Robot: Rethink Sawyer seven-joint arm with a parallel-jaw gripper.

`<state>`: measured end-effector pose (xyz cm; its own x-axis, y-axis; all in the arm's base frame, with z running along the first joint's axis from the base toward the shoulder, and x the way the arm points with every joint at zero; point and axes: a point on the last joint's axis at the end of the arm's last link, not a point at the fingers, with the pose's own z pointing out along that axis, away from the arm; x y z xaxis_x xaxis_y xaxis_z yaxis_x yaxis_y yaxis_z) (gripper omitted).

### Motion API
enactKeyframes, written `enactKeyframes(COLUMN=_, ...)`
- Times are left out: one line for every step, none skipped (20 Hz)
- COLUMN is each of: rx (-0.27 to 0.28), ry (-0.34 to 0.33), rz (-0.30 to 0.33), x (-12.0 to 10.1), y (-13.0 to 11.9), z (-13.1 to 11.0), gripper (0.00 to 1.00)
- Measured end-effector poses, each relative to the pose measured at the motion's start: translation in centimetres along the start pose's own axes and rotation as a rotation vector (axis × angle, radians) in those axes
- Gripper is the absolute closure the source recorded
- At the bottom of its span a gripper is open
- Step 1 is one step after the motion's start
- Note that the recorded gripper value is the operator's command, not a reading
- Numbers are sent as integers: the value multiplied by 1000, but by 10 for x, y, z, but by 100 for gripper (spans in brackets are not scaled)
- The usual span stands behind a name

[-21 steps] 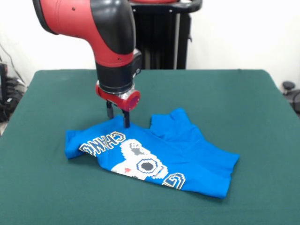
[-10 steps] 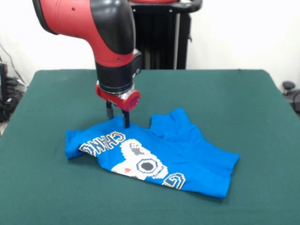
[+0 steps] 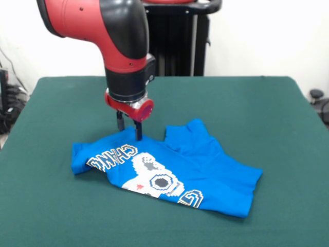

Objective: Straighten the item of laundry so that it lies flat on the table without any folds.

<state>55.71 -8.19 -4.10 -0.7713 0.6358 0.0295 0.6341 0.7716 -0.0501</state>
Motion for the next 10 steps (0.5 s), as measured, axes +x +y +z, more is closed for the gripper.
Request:
enactKeyframes(rx=0, ry=-1, rz=0, x=0, y=0, z=0, gripper=0)
enactKeyframes(rx=-2, ry=-3, rz=0, x=1, y=0, z=0, gripper=0)
enactKeyframes(rx=-2, ry=-4, rz=0, x=1, y=-1, z=0, gripper=0)
enactKeyframes(rx=-2, ry=-4, rz=0, x=1, y=-1, z=0, gripper=0)
enactKeyframes(rx=-2, ry=-4, rz=0, x=1, y=-1, z=0, gripper=0)
enactKeyframes(rx=-2, ry=-4, rz=0, x=1, y=-1, z=0, gripper=0)
enactKeyframes(rx=-2, ry=-4, rz=0, x=1, y=-1, z=0, gripper=0)
enactKeyframes(rx=-2, ry=-4, rz=0, x=1, y=-1, z=0, gripper=0)
enactKeyframes(rx=-2, ry=-4, rz=0, x=1, y=-1, z=0, gripper=0)
enactKeyframes(rx=-3, ry=-4, rz=0, x=1, y=0, z=0, gripper=100)
